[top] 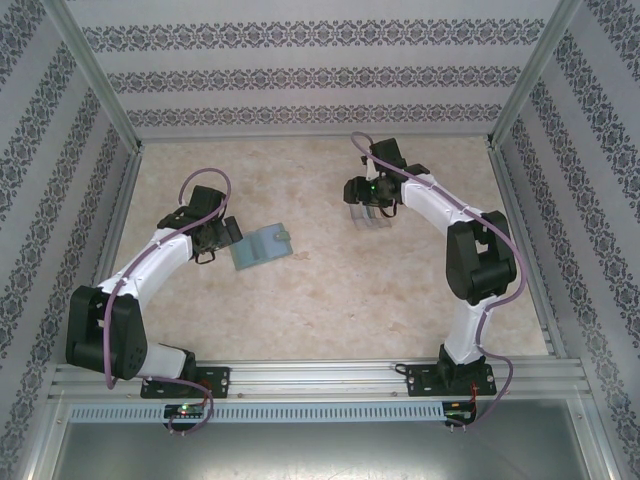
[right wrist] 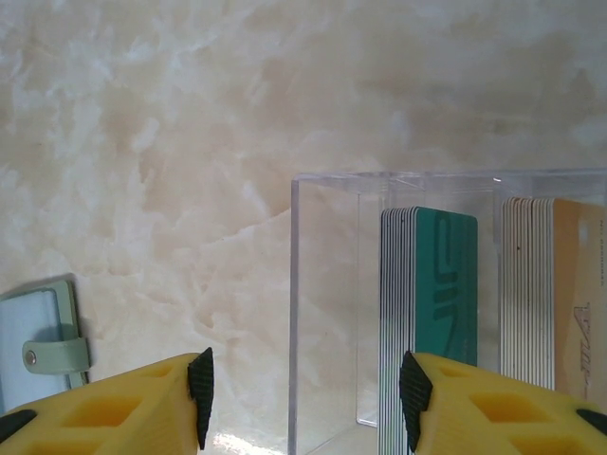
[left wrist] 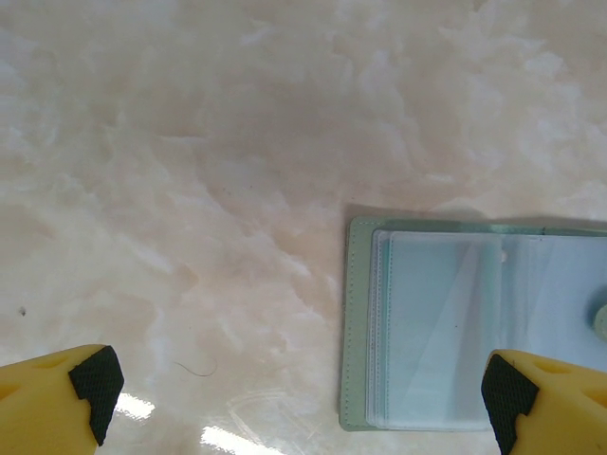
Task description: Put the credit cards into the card holder
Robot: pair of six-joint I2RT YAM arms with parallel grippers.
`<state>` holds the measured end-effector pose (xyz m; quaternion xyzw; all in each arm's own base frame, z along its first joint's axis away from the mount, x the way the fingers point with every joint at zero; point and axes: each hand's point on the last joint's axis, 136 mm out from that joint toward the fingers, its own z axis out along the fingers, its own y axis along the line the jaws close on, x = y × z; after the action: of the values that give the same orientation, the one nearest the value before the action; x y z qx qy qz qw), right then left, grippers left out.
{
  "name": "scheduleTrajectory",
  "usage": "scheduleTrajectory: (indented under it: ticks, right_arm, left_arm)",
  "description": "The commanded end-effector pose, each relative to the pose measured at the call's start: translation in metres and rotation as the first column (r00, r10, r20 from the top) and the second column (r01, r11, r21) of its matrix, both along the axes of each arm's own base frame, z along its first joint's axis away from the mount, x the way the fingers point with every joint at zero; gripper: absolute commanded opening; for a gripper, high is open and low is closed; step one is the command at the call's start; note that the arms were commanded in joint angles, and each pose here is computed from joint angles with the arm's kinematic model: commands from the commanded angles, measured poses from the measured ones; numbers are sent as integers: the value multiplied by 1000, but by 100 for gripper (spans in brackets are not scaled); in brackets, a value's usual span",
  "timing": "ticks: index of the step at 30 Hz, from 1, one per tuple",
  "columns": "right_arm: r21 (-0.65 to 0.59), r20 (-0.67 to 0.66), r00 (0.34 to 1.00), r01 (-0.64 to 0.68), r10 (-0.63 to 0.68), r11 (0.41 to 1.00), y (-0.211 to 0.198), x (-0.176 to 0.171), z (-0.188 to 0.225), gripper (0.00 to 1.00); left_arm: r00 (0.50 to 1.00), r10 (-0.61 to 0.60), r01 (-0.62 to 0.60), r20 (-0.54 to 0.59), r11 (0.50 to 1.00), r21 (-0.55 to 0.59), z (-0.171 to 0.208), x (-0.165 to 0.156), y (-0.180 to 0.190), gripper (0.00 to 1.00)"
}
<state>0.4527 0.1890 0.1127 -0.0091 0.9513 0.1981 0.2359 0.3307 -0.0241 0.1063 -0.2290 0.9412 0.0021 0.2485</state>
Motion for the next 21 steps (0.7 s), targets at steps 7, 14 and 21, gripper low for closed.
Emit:
scheduleTrajectory:
  ticks: [7, 14, 21]
  right_arm:
    - [-32, -37, 999, 15, -16, 999, 3, -5, -15, 65]
    - [-70, -73, 997, 11, -16, 997, 13, -7, -37, 66]
    - [-120, -57, 998, 7, -14, 993, 11, -11, -35, 69]
  left_arm:
    - [1000, 17, -16, -26, 999, 28, -7, -4, 8, 99]
    - [999, 14, -13, -33, 1000, 23, -9, -2, 6, 99]
    - [1000, 18, -17, -25, 999, 34, -5, -4, 8, 99]
